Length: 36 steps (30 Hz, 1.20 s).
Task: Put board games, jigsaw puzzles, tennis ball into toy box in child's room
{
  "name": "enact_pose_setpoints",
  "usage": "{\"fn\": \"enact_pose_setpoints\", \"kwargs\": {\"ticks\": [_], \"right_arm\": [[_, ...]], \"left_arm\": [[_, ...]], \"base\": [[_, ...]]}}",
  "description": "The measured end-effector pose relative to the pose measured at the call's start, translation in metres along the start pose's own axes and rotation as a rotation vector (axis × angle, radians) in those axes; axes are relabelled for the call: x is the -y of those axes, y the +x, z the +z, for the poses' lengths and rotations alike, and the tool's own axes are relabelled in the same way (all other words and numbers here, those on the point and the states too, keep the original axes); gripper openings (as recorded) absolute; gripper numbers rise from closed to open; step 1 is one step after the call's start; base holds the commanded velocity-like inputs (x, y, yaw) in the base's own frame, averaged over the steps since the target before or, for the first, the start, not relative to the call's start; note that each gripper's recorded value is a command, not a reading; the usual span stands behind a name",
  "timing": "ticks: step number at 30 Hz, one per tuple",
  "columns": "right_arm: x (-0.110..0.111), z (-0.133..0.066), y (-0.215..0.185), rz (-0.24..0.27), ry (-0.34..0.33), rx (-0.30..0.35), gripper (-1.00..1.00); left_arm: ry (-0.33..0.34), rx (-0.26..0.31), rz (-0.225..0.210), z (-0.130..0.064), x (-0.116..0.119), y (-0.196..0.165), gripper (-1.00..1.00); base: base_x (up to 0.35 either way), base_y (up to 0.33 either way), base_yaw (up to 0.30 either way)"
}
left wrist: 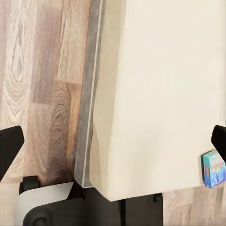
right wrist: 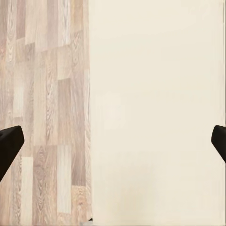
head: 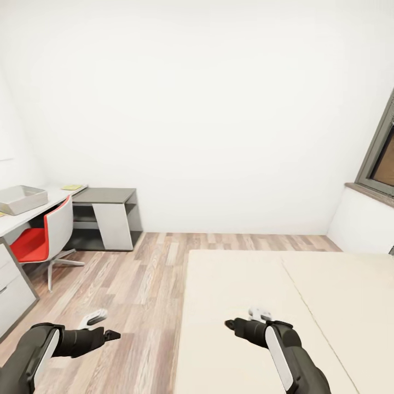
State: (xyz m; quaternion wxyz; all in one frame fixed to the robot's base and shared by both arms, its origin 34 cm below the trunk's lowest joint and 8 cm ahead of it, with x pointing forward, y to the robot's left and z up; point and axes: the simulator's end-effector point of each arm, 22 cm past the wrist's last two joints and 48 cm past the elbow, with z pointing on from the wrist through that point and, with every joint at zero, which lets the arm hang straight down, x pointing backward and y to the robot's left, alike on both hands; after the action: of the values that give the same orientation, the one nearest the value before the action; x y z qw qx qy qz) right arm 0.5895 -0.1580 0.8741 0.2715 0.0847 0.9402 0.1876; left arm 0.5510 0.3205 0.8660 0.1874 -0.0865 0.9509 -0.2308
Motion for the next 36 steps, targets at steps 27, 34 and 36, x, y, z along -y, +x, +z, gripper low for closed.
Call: {"fn": "enact_pose_setpoints", "kwargs": {"ticks": [27,34,36], "right_arm": [[-0.0003,0.0,0.0,0.001,-0.001,0.0,1.0],[-0.0003,0.0,0.0,0.0,-0.001,0.0,1.0],[-0.0002,0.0,0.0,0.0,-0.001,0.0,1.0]], "left_arm": [[0.0,0.0,0.0,-0.0001,0.0001,-0.0002,1.0],[0.0,0.0,0.0,-0.0001,0.0001,-0.0002,1.0],[0.001,0.0,0.0,-0.0001,0.0002,-0.0002,1.0]], "base": [[0.0,-0.193,0.0],[0.0,-0.016,0.0],[0.0,-0.005,0.0]]}}
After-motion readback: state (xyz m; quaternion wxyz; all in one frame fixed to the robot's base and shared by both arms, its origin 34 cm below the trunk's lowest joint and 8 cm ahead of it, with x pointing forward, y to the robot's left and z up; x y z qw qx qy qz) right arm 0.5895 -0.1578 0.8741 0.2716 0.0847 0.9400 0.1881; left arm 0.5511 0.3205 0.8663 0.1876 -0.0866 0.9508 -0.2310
